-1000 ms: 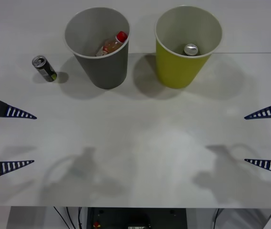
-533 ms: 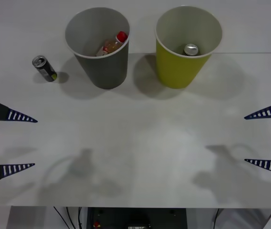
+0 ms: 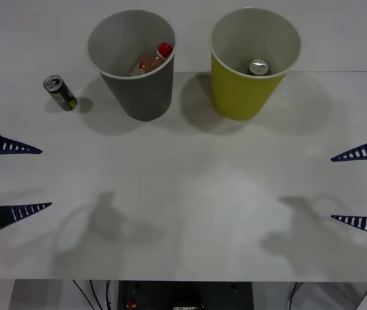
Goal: Put the can into the green bin and the plastic bottle into the gray bin
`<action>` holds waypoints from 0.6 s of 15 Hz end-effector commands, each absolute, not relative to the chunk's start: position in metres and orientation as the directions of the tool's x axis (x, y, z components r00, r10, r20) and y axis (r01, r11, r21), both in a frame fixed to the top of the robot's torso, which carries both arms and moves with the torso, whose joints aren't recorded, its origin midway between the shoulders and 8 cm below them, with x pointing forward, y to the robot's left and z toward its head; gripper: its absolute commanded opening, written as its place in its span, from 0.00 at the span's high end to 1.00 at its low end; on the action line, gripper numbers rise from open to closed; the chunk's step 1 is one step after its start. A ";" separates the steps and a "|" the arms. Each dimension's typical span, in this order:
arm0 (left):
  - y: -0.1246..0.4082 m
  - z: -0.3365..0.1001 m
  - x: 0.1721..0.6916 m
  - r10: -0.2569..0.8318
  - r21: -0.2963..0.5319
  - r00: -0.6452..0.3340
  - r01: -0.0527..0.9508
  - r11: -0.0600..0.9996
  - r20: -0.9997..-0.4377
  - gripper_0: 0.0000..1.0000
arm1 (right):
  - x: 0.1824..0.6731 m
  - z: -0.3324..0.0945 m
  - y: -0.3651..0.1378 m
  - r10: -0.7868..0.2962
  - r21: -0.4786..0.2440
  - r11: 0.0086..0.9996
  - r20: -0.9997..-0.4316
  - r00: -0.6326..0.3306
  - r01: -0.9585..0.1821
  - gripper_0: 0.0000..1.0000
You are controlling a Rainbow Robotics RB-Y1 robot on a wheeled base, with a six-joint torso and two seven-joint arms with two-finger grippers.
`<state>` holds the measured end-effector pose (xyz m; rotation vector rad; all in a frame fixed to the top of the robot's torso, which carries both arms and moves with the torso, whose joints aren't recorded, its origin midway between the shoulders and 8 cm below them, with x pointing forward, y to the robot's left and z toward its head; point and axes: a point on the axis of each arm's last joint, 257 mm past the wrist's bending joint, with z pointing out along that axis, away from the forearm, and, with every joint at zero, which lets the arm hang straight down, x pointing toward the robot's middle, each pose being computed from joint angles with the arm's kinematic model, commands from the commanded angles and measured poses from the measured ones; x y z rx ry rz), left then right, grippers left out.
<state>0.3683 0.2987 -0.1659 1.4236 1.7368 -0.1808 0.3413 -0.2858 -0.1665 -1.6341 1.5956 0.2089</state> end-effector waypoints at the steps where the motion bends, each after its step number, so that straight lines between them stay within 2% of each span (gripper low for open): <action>1: 0.311 -0.162 0.385 0.689 0.359 -0.086 0.803 0.475 -0.719 0.00 | 0.341 -0.167 -0.286 -0.755 -0.429 0.143 -0.630 0.182 -0.892 0.00; 6: 0.328 -0.159 0.407 0.576 0.334 -0.215 0.637 0.695 -0.789 0.00 | 0.341 -0.167 -0.286 -0.755 -0.429 0.143 -0.630 0.182 -0.892 0.00; 9: 0.335 -0.163 0.421 0.477 0.306 -0.240 0.514 0.801 -0.846 0.00 | 0.341 -0.167 -0.286 -0.755 -0.429 0.143 -0.630 0.182 -0.892 0.00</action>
